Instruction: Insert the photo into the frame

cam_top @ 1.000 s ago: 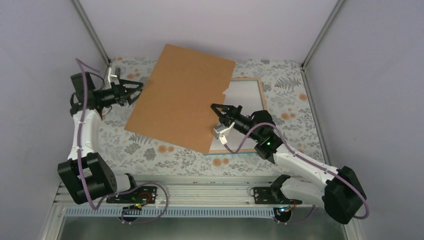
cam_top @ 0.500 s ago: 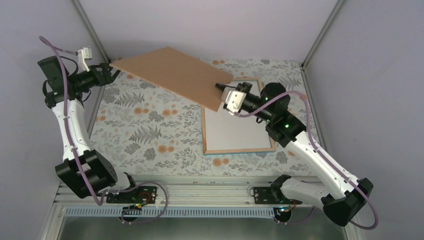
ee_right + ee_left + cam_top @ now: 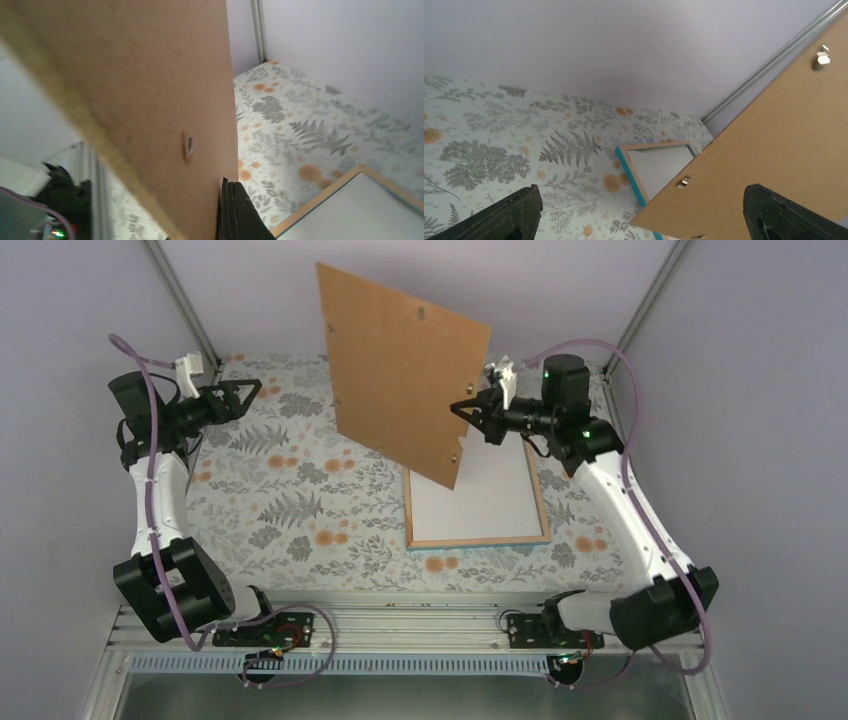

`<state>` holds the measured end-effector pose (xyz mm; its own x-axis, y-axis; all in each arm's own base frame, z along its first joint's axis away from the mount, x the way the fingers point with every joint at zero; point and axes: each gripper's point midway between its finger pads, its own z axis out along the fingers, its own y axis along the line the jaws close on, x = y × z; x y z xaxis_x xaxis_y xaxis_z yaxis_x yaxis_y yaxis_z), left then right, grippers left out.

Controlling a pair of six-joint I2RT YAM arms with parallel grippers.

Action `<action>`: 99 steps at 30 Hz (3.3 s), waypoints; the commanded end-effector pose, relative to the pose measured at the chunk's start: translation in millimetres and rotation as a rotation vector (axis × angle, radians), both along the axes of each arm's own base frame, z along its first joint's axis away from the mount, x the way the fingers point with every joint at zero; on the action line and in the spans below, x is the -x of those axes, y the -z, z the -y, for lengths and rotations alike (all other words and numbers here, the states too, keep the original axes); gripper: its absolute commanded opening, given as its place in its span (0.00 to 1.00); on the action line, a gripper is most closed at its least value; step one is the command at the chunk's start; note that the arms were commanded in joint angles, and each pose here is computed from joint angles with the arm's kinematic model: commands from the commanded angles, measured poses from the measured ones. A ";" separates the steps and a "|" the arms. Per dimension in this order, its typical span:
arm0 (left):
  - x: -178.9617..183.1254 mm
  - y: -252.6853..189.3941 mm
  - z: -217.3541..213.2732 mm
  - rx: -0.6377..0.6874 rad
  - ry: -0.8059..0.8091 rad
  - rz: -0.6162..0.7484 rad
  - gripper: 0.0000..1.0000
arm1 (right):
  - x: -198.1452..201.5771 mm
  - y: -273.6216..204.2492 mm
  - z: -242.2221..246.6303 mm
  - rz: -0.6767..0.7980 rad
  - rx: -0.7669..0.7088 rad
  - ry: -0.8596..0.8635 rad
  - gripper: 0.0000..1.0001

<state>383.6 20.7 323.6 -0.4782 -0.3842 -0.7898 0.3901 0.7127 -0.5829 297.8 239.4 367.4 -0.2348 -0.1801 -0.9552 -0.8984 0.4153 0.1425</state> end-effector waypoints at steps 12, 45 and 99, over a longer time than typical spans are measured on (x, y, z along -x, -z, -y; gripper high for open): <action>41.4 35.2 114.8 -0.119 0.433 0.061 0.96 | 20.2 15.3 24.2 -0.490 -0.251 -0.300 0.04; 97.5 33.8 173.4 0.243 0.628 -0.030 0.03 | 12.8 62.5 50.8 -0.729 -0.363 -0.224 0.33; 34.6 129.6 196.8 0.130 0.422 -0.243 0.76 | -85.4 116.8 104.4 -0.887 -0.387 -0.087 0.04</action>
